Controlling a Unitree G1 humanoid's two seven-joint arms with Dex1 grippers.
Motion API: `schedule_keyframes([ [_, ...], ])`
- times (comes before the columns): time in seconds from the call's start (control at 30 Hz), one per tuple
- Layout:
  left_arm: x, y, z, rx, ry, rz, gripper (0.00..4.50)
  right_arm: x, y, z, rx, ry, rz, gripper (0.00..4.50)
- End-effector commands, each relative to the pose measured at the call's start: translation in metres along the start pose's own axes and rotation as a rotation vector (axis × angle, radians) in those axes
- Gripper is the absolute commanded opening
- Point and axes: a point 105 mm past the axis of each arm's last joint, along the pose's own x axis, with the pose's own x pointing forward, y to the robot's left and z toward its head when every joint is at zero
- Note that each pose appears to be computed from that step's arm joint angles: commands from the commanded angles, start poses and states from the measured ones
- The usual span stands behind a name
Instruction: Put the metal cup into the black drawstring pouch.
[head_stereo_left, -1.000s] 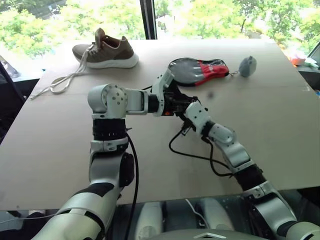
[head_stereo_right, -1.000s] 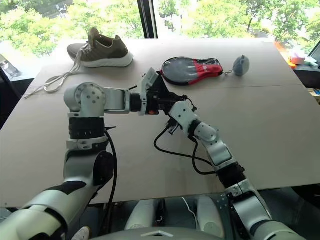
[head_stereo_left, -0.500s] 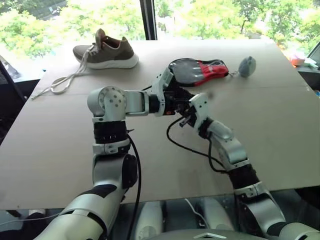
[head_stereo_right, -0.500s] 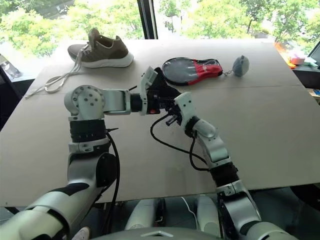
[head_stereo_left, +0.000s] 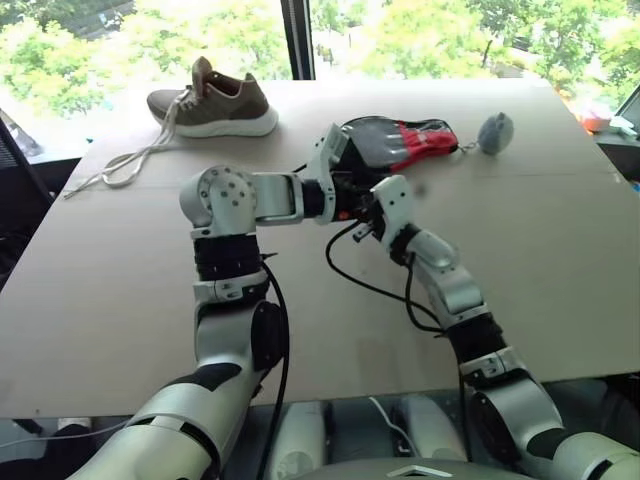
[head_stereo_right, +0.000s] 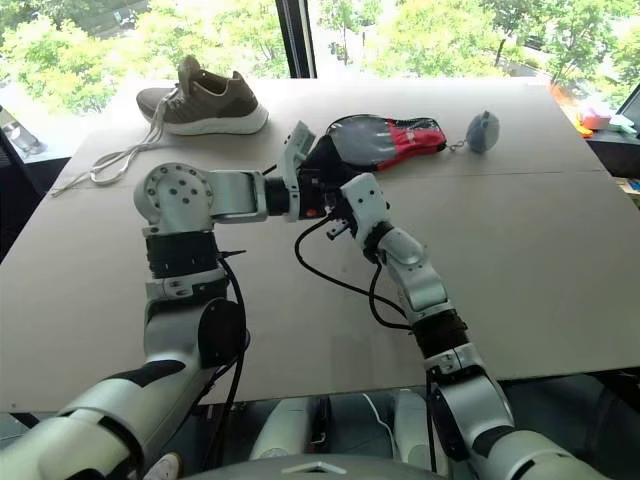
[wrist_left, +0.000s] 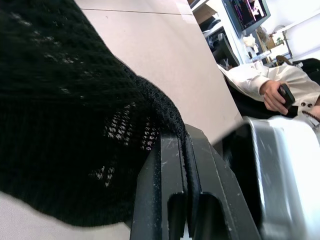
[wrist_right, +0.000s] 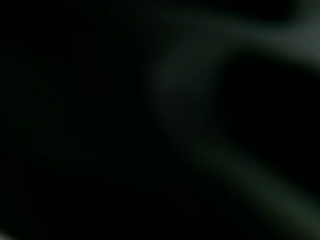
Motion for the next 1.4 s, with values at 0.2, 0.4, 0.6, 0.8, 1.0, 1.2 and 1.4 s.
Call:
schedule_keyframes([
  [0.2, 0.008, -0.019, 0.009, 0.018, -0.012, -0.041, 0.00, 0.008, 0.033, 0.016, -0.236, -0.059, 0.163, 0.03],
  [0.4, 0.011, -0.015, 0.010, -0.013, -0.029, -0.027, 0.00, 0.011, 0.067, 0.007, -0.422, -0.024, 0.342, 0.03],
  [0.6, 0.007, -0.010, 0.008, -0.048, -0.044, -0.025, 0.00, 0.020, 0.033, 0.009, -0.192, -0.013, 0.133, 0.03],
  [0.8, 0.002, -0.003, 0.004, -0.040, -0.051, 0.007, 0.00, 0.015, 0.050, -0.001, -0.305, 0.015, 0.238, 0.03],
  [1.0, -0.016, 0.011, 0.004, 0.051, -0.114, 0.036, 0.00, -0.003, 0.021, 0.000, -0.253, 0.041, 0.134, 0.96],
  [1.2, -0.032, 0.041, -0.003, 0.147, -0.107, 0.138, 0.00, -0.036, 0.005, 0.013, -0.112, 0.068, 0.099, 2.00],
  [1.4, -0.033, 0.044, 0.008, 0.199, -0.156, 0.124, 0.00, -0.059, 0.003, 0.020, -0.147, 0.113, 0.089, 4.14],
])
